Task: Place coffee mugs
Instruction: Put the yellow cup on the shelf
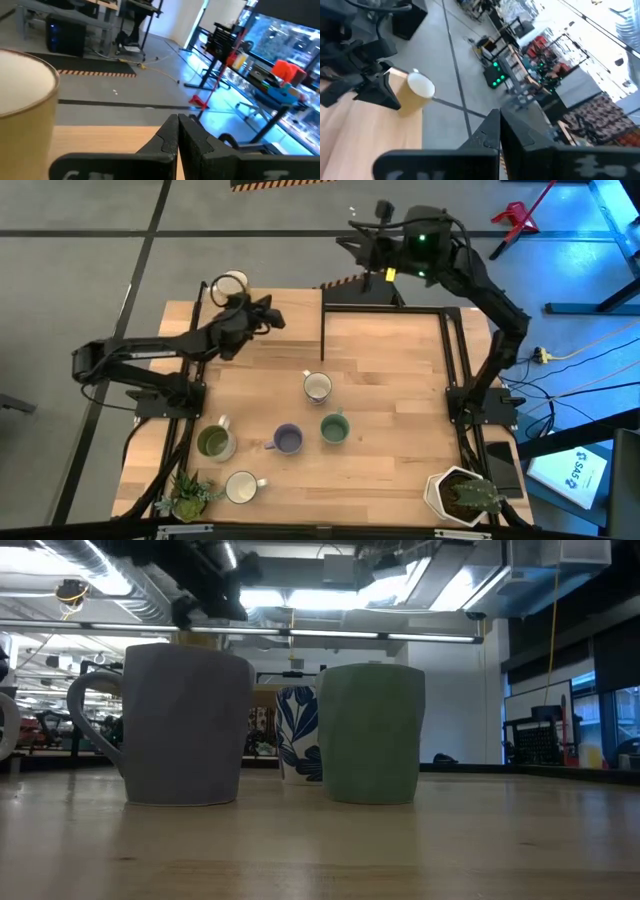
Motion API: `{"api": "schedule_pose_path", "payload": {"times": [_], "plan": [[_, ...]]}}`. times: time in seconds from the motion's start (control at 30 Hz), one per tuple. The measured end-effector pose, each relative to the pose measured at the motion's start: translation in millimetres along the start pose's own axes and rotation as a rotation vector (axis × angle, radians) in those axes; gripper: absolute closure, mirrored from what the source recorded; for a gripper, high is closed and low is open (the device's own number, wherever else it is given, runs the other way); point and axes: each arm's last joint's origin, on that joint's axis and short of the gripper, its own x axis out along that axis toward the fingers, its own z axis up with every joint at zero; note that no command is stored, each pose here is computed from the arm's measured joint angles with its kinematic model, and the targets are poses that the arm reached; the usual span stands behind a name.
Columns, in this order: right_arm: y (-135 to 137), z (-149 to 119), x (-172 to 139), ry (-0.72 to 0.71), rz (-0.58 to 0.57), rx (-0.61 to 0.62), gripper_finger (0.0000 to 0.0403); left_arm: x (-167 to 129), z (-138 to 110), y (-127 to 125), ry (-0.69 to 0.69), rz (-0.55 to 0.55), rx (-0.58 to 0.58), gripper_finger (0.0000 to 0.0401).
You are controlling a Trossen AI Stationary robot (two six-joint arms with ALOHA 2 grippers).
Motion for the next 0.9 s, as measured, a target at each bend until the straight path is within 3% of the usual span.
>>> {"api": "schedule_pose_path", "payload": {"times": [0.2, 0.43, 0.9], "plan": [[2.2, -3.6, -6.9, 0.054, 0.035, -0.007, 0.0403, 32.3, -15.3, 1.5, -0.035, 0.058, 0.013, 0.0401], [7.7, -8.7, -2.9, 0.099, 0.078, -0.013, 0.0403, 60.0, -36.8, 12.5, 0.020, 0.117, 0.060, 0.0401], [7.7, -8.7, -3.1, 0.099, 0.080, -0.016, 0.0403, 68.1, -40.7, 24.3, 0.009, 0.253, 0.182, 0.0401]]}}
